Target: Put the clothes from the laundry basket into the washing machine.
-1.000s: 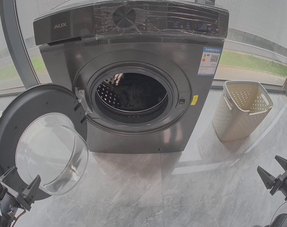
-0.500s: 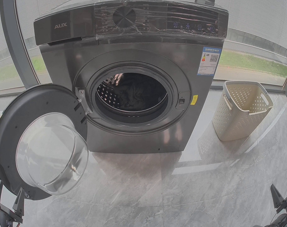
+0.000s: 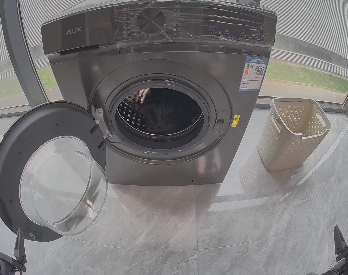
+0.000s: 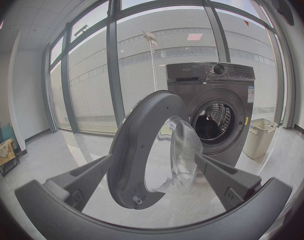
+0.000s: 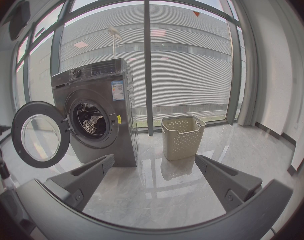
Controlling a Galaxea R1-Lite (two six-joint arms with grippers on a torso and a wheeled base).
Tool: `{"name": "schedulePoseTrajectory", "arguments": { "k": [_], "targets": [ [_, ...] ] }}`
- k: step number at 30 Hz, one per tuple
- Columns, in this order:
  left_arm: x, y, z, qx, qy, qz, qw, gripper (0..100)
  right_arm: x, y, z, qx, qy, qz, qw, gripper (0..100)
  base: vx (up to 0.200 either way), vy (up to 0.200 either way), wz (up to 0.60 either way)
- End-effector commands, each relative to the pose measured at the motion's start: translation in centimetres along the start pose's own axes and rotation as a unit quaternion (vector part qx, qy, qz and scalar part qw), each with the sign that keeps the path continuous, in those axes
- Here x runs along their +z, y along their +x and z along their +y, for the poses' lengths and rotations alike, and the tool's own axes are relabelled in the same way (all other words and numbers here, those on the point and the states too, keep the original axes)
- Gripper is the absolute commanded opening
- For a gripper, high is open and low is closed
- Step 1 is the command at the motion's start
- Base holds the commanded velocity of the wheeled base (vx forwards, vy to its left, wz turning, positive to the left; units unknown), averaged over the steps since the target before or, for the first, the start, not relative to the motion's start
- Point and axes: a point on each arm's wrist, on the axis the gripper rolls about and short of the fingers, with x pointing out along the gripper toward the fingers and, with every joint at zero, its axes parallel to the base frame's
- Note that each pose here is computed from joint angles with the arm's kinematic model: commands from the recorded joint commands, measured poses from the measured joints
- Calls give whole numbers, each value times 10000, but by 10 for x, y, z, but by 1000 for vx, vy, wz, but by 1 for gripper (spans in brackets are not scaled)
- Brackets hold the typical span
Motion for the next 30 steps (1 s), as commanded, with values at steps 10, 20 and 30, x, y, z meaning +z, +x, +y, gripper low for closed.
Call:
{"name": "schedulePoseTrajectory", "arguments": {
  "k": [10,20,30],
  "targets": [
    [-13,-2,-4,-975,-235,286,9945,100,-5,-1,2,520,-250,-31,9983,100,0,0,0],
    [-13,-2,-4,-975,-235,286,9945,100,-5,-1,2,520,-235,-30,9984,100,-100,0,0],
    [-13,-2,-4,-976,-220,285,9946,100,-5,-1,2,520,-235,-30,9984,100,-20,60,0]
  ]
}}
